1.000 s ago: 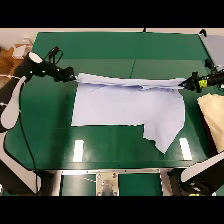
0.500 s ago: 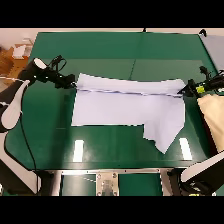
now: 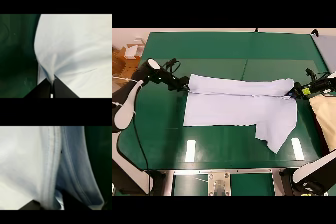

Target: Fold the shirts.

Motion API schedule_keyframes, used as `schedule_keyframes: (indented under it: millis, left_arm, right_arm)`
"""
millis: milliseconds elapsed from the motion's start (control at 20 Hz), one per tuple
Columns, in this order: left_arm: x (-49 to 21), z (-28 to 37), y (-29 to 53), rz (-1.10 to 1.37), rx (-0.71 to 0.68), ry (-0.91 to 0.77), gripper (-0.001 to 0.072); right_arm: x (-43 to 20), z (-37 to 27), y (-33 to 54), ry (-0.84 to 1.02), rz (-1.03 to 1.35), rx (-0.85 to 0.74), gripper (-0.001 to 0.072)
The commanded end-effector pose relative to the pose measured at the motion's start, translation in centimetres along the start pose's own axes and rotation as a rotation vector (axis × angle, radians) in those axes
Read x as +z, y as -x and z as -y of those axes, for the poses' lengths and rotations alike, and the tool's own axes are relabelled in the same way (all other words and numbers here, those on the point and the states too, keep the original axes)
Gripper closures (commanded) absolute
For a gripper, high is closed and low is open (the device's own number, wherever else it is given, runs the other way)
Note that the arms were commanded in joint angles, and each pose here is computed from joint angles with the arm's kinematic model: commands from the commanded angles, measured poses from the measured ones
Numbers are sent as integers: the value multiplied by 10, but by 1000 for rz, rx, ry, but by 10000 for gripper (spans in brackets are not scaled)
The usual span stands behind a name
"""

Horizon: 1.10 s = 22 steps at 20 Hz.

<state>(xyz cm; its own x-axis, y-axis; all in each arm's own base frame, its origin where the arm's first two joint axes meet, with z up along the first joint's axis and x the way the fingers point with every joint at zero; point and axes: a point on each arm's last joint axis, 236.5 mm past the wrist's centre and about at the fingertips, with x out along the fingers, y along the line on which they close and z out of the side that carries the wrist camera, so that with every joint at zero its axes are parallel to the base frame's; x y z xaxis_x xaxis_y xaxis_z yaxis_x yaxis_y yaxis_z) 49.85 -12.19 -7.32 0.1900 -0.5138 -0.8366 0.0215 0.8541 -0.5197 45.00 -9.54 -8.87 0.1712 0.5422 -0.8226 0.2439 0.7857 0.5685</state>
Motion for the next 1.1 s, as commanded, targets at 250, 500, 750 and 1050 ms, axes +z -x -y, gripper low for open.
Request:
schedule_keyframes:
  millis: [250, 500, 750, 1050]
  left_arm:
    - [-48, 7, 63, -233, -94, 79, 215]
    - [-104, -6, 92, -173, -74, 146, 215]
    - [-208, -15, 65, -120, -60, 301, 223]
    - [-239, -20, 28, 56, -107, 510, 222]
  right_arm:
    - [-7, -15, 86, -56, 78, 1, 375]
    - [-71, -6, 123, -106, 206, -28, 376]
    - [-113, -2, 128, -256, 491, 6, 361]
    - [-128, -8, 104, -329, 510, 75, 279]
